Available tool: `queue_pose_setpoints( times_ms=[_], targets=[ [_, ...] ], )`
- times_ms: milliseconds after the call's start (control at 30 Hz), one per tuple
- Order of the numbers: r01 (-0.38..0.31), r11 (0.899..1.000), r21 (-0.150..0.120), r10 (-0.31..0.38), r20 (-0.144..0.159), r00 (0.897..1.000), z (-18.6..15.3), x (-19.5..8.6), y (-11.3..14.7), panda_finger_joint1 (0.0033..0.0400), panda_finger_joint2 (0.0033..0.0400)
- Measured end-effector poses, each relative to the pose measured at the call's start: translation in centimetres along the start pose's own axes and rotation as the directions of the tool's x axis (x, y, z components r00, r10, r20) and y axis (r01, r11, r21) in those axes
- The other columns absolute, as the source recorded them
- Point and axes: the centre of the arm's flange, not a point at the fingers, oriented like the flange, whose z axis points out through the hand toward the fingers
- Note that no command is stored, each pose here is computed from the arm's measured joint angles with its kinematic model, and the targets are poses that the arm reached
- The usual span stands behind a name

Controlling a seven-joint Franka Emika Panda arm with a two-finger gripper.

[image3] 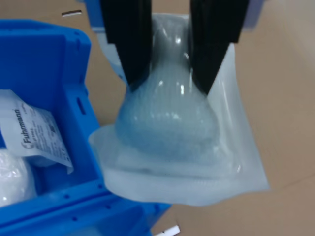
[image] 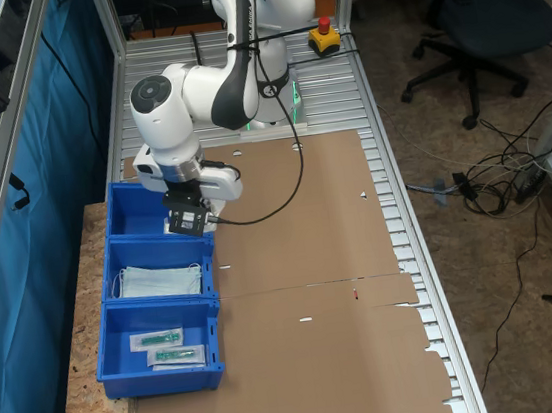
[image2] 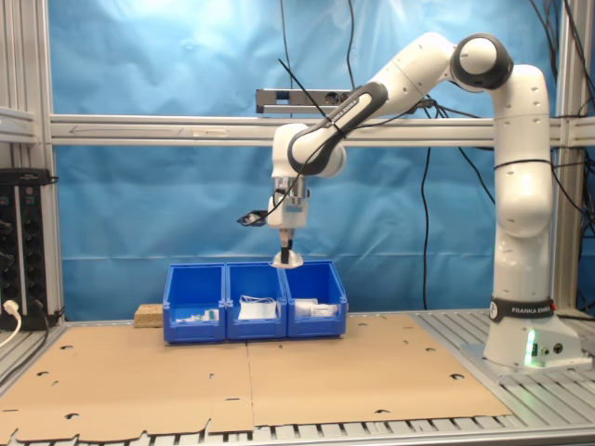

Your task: Pick and place sorting task of medical equipment.

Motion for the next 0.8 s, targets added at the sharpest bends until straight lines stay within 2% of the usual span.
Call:
queue_pose_setpoints(
  times_ms=[433, 800],
  targets=[
    [-0.124, 0.992, -0.022, 0.125, 0.013, 0.992, -0.2, 4.3, 5.8, 0.0053, 0.0053],
    [-0.166, 0.986, -0.029, 0.167, 0.019, 0.986, -0.2, 5.5, 7.7, 0.0053, 0.0053]
  ],
)
